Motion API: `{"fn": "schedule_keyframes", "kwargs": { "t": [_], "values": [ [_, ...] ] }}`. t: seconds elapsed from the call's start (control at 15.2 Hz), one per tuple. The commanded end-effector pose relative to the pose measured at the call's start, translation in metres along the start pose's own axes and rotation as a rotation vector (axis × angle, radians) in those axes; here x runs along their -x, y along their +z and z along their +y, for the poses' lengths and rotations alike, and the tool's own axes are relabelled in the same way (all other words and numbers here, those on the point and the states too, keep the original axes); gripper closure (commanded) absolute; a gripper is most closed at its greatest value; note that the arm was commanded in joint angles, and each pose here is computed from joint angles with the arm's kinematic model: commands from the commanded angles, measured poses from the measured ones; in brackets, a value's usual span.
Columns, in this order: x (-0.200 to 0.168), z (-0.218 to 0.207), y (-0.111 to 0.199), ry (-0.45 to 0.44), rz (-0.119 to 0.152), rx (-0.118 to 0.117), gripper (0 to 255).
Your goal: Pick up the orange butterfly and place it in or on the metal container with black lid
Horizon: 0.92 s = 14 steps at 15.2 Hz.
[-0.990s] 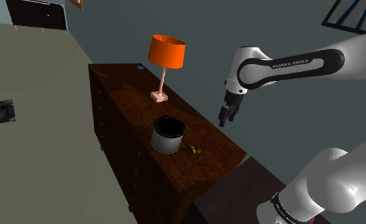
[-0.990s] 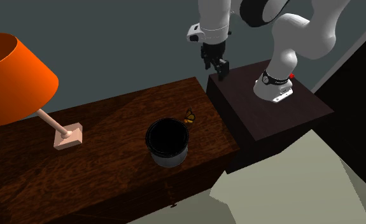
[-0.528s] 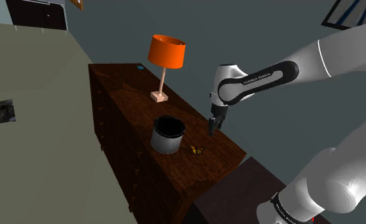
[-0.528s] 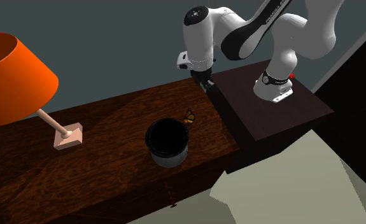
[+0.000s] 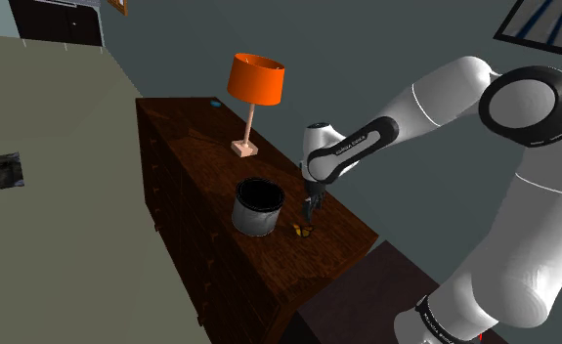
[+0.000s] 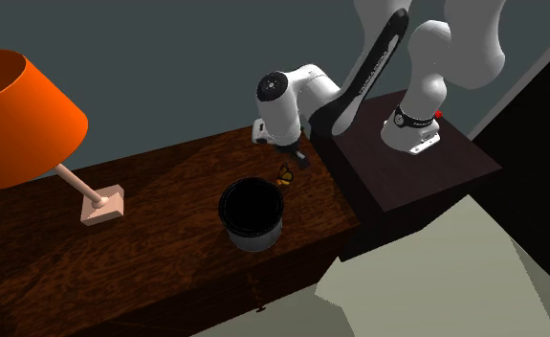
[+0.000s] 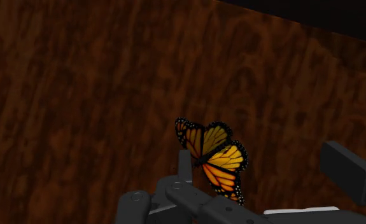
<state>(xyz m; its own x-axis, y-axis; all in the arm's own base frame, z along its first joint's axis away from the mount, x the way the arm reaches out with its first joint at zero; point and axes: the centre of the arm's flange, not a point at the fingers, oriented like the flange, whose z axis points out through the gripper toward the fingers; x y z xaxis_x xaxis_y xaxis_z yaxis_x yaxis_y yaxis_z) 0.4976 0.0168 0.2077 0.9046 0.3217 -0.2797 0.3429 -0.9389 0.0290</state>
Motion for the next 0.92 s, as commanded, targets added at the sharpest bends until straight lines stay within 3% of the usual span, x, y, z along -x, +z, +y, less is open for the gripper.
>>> {"fn": "schedule_keyframes", "kwargs": {
  "t": [0.0, 0.33, 0.86],
  "values": [
    [-0.017, 0.0, 0.021, -0.029, -0.015, 0.015, 0],
    [-0.058, 0.0, 0.075, -0.095, -0.051, 0.05, 0],
    [-0.056, 0.002, 0.115, -0.095, -0.051, 0.05, 0]
  ]
}}
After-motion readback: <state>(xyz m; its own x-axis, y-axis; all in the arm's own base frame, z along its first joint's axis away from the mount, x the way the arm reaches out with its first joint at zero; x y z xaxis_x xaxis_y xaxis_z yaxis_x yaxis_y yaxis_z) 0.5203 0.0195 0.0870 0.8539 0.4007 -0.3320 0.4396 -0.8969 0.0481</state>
